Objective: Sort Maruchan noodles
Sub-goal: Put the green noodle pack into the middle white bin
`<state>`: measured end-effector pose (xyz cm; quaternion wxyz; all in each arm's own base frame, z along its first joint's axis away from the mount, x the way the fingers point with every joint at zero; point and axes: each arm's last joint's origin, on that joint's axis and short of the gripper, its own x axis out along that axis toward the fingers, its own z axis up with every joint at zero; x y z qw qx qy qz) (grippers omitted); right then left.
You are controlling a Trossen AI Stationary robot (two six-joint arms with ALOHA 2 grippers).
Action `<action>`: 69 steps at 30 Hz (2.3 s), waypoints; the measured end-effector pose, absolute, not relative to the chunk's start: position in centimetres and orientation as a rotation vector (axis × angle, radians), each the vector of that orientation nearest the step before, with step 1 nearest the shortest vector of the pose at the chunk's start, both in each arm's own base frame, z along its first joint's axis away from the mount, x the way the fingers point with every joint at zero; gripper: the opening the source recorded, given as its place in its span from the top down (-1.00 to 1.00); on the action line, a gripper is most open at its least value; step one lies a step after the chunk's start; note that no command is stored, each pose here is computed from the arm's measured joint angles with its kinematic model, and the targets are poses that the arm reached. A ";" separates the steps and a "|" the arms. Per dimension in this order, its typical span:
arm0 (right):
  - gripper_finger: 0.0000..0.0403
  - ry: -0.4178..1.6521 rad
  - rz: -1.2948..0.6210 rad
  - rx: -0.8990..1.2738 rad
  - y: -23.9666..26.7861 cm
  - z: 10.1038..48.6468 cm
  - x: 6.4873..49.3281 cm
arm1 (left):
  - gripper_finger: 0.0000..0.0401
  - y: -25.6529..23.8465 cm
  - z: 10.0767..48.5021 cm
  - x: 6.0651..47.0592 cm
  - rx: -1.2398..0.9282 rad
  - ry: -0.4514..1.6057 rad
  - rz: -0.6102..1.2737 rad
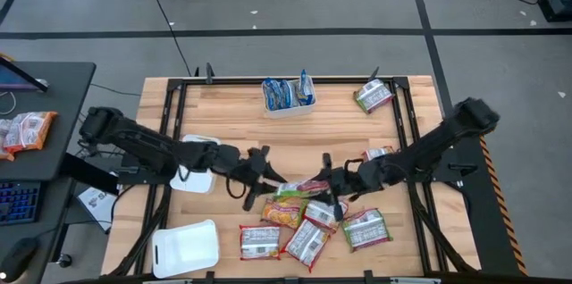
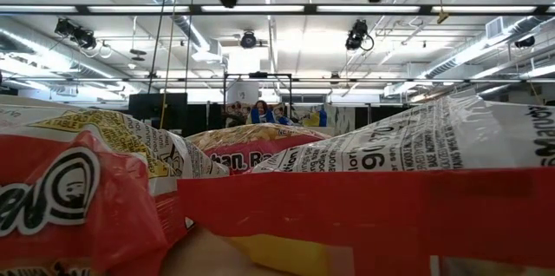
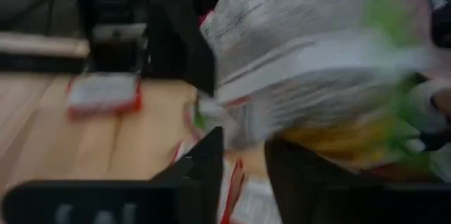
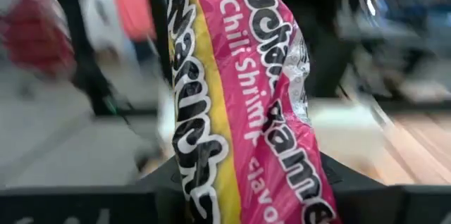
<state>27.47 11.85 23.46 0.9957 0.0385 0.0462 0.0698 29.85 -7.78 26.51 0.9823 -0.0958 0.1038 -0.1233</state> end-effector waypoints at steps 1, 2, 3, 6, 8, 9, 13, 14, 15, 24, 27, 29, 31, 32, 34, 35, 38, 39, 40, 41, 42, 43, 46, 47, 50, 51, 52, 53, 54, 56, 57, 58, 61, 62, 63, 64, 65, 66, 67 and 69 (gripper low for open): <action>0.31 0.156 0.110 0.061 11.6 23.7 27.0 | 0.29 -7.6 27.1 29.4 -0.196 0.254 -0.227; 0.31 0.220 0.077 0.046 11.3 23.9 26.6 | 0.20 -7.4 27.6 28.9 -0.189 0.307 -0.200; 0.31 0.291 0.047 0.025 11.0 24.0 26.1 | 0.11 -7.2 27.9 28.5 -0.179 0.361 -0.173; 0.31 0.462 -0.062 -0.031 10.1 24.4 25.8 | -0.12 -6.9 28.7 27.9 -0.133 0.428 -0.096; 0.31 0.554 -0.115 -0.062 9.5 24.2 26.3 | -0.23 -6.6 29.6 28.2 -0.100 0.385 -0.082; 0.31 0.592 -0.132 -0.073 9.2 24.0 26.8 | -0.26 -6.4 29.8 28.4 -0.102 0.366 -0.074; 0.31 0.711 -0.170 -0.158 8.6 23.3 29.7 | -0.31 -5.6 29.2 30.2 -0.115 0.384 -0.083; 0.31 0.737 -0.175 -0.179 8.5 23.2 30.4 | -0.31 -5.4 29.1 30.8 -0.118 0.397 -0.097; 0.31 0.777 -0.184 -0.204 8.3 23.2 31.0 | -0.31 -5.3 29.2 31.4 -0.113 0.402 -0.103; 0.25 0.848 -0.216 -0.253 6.8 25.1 34.2 | -0.31 -4.2 30.2 34.5 0.085 0.591 -0.036; 0.27 0.818 -0.205 -0.218 6.4 25.7 34.3 | -0.31 -3.6 29.3 35.9 0.102 0.649 -0.019; 0.29 0.791 -0.193 -0.189 6.2 26.0 34.4 | -0.31 -3.1 28.4 36.3 0.112 0.720 -0.007; 0.29 0.810 -0.196 -0.190 6.2 25.9 34.2 | -0.31 -2.7 28.1 37.0 0.124 0.728 -0.004; 0.29 0.810 -0.189 -0.186 6.2 25.9 34.2 | -0.31 -2.5 28.0 37.0 0.129 0.747 -0.005; 0.28 0.807 -0.192 -0.174 6.2 26.0 34.2 | -0.31 -2.2 28.0 37.2 0.131 0.771 -0.003; 0.27 0.814 -0.194 -0.173 6.3 26.0 34.0 | -0.31 -2.2 28.1 37.3 0.131 0.775 -0.003; 0.27 0.800 -0.207 -0.158 6.3 26.2 34.1 | -0.31 -2.0 28.5 37.2 0.149 0.804 -0.004; 0.27 0.798 -0.209 -0.158 6.3 26.3 34.0 | -0.29 -2.0 28.6 37.2 0.157 0.794 -0.005; 0.27 0.792 -0.209 -0.157 6.3 26.3 34.1 | -0.27 -2.0 28.6 37.2 0.166 0.796 -0.010; 0.27 0.785 -0.209 -0.154 6.3 26.3 34.1 | -0.24 -2.0 28.6 37.2 0.170 0.802 -0.019; 0.27 0.778 -0.207 -0.151 6.3 26.4 34.2 | -0.20 -2.1 28.5 37.1 0.172 0.808 -0.033; 0.27 0.772 -0.206 -0.145 6.3 26.4 34.2 | -0.15 -2.1 28.5 37.1 0.187 0.814 -0.045; 0.25 0.765 -0.212 -0.139 6.4 26.4 34.3 | 0.02 -2.1 28.4 37.0 0.231 0.826 -0.064; 0.24 0.767 -0.213 -0.135 6.5 26.4 34.3 | 0.09 -2.1 28.4 37.1 0.249 0.826 -0.073; 0.14 0.774 -0.215 -0.107 6.7 26.3 34.1 | 0.23 -2.1 28.3 37.1 0.285 0.829 -0.088; 0.10 0.778 -0.217 -0.100 6.8 26.2 34.1 | 0.23 -2.1 28.3 36.9 0.289 0.840 -0.093; 0.05 0.778 -0.224 -0.090 7.0 26.3 34.0 | 0.23 -2.2 28.0 36.7 0.292 0.869 -0.098; 0.00 0.774 -0.233 -0.079 7.2 26.4 33.9 | 0.23 -2.3 27.8 36.5 0.296 0.900 -0.103; -0.06 0.777 -0.245 -0.075 7.4 26.5 33.6 | 0.23 -2.5 27.7 36.2 0.300 0.925 -0.102; -0.15 0.773 -0.257 -0.079 8.2 26.5 33.3 | 0.23 -2.8 27.9 34.9 0.305 1.008 -0.077; -0.18 0.772 -0.262 -0.082 8.7 26.6 33.1 | 0.23 -3.0 28.2 34.0 0.304 1.056 -0.066; -0.21 0.771 -0.265 -0.084 9.2 26.6 32.8 | 0.23 -3.1 28.3 33.1 0.307 1.124 -0.054; -0.24 0.753 -0.259 -0.074 10.8 26.7 32.2 | 0.23 -3.5 28.7 29.7 0.286 1.344 0.028; -0.24 0.755 -0.258 -0.073 11.2 26.7 32.0 | 0.23 -3.5 29.2 28.5 0.271 1.401 0.072; -0.24 0.752 -0.258 -0.066 11.6 26.6 31.9 | 0.23 -3.4 29.8 27.2 0.254 1.448 0.122; -0.23 0.745 -0.258 -0.052 12.0 26.6 31.8 | 0.23 -3.4 30.4 25.9 0.241 1.494 0.174; -0.22 0.742 -0.257 -0.042 12.4 26.6 31.7 | 0.23 -3.4 30.9 24.7 0.224 1.531 0.229; -0.21 0.741 -0.257 -0.030 12.7 26.5 31.5 | 0.23 -3.3 31.5 23.6 0.203 1.557 0.277; -0.20 0.736 -0.257 -0.018 13.0 26.6 31.4 | 0.23 -3.3 32.0 22.8 0.169 1.541 0.314; -0.18 0.720 -0.261 -0.004 13.6 26.6 31.2 | 0.23 -3.3 32.7 21.2 0.094 1.441 0.341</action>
